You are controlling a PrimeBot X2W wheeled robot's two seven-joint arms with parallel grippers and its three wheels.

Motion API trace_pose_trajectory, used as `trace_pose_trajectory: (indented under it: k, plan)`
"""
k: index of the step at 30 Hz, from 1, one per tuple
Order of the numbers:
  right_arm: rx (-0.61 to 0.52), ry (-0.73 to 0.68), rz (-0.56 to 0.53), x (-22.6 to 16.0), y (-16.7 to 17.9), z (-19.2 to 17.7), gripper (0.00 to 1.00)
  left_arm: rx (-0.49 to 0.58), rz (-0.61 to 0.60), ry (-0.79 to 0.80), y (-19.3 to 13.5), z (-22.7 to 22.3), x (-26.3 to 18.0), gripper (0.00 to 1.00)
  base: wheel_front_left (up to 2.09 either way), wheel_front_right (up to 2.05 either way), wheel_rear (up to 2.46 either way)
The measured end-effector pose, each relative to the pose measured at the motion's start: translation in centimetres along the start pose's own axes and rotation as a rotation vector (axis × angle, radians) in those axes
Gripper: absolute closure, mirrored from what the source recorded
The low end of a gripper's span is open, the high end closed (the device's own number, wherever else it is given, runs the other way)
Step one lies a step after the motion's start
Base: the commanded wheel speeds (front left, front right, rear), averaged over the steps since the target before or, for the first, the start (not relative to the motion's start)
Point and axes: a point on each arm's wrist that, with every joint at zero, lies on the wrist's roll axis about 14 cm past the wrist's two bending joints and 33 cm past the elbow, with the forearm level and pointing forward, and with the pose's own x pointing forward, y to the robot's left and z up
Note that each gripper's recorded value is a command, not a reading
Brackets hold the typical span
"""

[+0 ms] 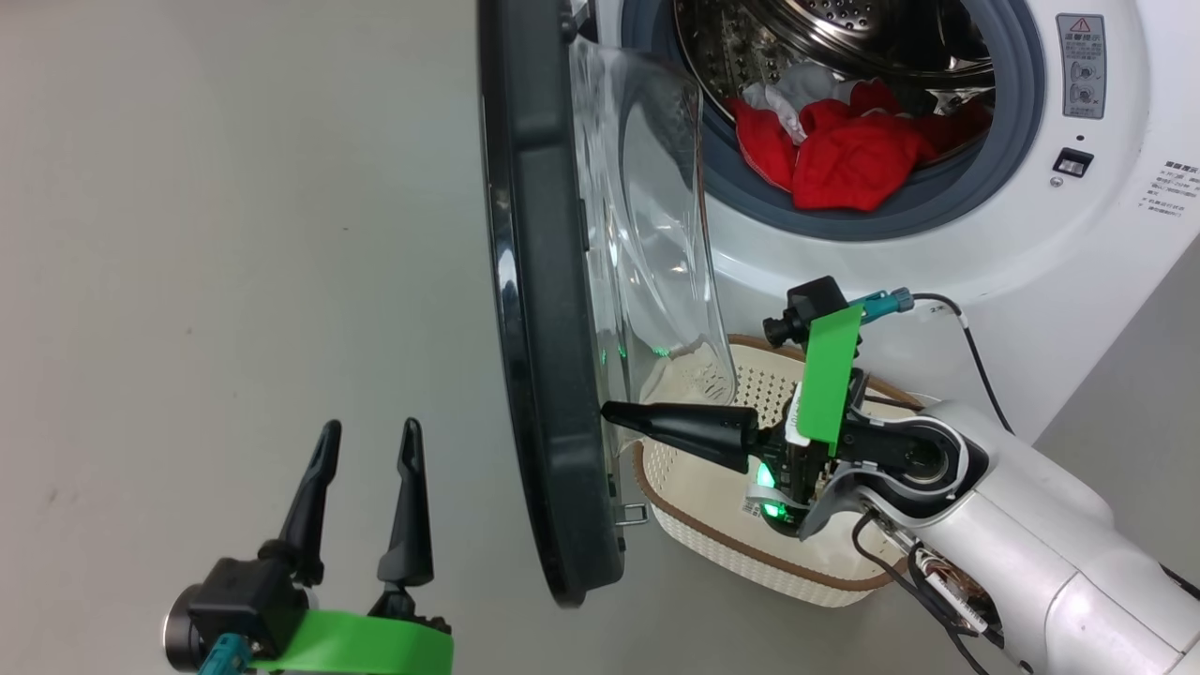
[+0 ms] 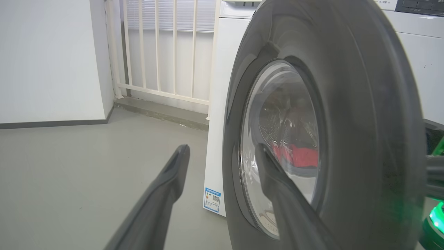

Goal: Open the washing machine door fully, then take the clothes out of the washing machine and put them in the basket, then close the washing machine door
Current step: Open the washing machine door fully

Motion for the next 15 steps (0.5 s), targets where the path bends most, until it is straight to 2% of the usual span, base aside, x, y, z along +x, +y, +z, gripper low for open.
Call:
trace_pose_trajectory:
  k: [5, 6, 8, 9, 10, 12, 15]
  plan:
    - [-0.010, 0.011, -0.026, -0.2, -0.6, -0.3, 1.00, -0.004, 0.000, 0.001, 0.0, 0.0, 0.0, 0.00, 0.00, 0.00, 0.00]
    - [-0.015, 0.015, -0.034, -0.2, -0.8, -0.4, 0.87, -0.007, 0.000, 0.002, 0.0, -0.1, 0.1, 0.00, 0.00, 0.00, 0.00]
    - [-0.031, 0.014, -0.050, -0.5, -1.1, -0.4, 0.56, -0.014, 0.001, 0.004, 0.0, -0.2, 0.1, 0.00, 0.00, 0.00, 0.00]
    - [-0.039, 0.006, -0.059, -0.7, -1.3, -0.4, 0.04, -0.018, 0.001, 0.005, 0.0, -0.2, 0.2, 0.00, 0.00, 0.00, 0.00]
    - [-0.042, -0.005, -0.068, -0.9, -1.6, -0.4, 0.00, -0.019, 0.000, 0.007, -0.1, -0.3, 0.2, 0.00, 0.00, 0.00, 0.00]
    - [-0.073, -0.027, -0.099, -1.4, -2.2, -0.3, 0.00, -0.021, -0.002, 0.007, -0.1, -0.3, 0.2, 0.00, 0.00, 0.00, 0.00]
    - [-0.218, -0.082, -0.183, -2.4, -3.1, 0.7, 0.00, -0.022, -0.004, 0.008, -0.2, -0.4, 0.4, 0.00, 0.00, 0.00, 0.00]
